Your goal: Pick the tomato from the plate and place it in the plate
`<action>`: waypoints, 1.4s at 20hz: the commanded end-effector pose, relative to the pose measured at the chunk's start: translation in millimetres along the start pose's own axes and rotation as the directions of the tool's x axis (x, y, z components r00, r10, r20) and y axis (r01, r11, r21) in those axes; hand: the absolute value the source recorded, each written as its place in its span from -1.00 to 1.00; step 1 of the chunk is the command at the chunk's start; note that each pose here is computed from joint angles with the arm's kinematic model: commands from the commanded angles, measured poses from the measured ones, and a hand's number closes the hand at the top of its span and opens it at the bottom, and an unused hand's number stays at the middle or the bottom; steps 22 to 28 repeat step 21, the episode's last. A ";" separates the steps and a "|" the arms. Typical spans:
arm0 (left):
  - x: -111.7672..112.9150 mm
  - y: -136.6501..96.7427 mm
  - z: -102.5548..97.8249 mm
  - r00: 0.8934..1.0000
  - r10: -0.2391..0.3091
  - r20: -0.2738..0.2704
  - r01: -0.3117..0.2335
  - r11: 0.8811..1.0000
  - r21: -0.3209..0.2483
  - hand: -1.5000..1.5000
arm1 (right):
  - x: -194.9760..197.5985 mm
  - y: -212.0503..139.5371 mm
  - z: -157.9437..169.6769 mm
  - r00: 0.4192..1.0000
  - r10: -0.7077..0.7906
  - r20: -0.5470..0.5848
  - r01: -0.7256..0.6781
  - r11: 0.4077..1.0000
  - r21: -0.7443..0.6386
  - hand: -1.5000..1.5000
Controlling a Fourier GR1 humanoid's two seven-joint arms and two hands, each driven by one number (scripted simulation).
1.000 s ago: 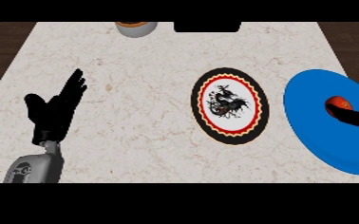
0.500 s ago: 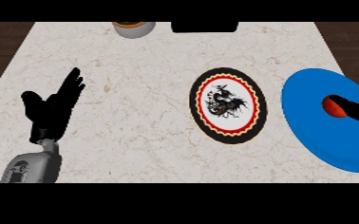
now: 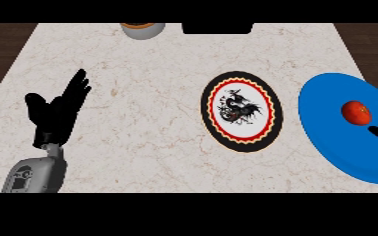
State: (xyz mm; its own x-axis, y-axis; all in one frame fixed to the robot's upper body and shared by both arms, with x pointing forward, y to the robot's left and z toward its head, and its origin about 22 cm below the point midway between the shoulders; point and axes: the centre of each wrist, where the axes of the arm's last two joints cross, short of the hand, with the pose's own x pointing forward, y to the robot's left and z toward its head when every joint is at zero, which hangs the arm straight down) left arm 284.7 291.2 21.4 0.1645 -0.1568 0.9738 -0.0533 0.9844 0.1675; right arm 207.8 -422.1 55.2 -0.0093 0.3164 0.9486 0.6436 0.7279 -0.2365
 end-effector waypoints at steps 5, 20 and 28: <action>2.6 1.1 10.7 1.000 -0.002 -0.005 0.002 1.000 -0.015 0.00 | -39.0 -59.2 16.5 1.000 -0.002 0.023 0.003 0.999 -0.041 -1.00; -3.2 -2.1 2.8 1.000 0.017 -0.004 -0.017 1.000 0.005 0.00 | -32.5 -112.9 20.8 0.994 0.095 -0.054 -0.097 0.995 -0.037 -1.00; -1.7 -9.0 11.9 1.000 0.013 -0.002 -0.013 1.000 -0.016 0.00 | -57.0 -95.2 29.6 0.993 0.092 -0.069 -0.096 0.994 -0.054 -1.00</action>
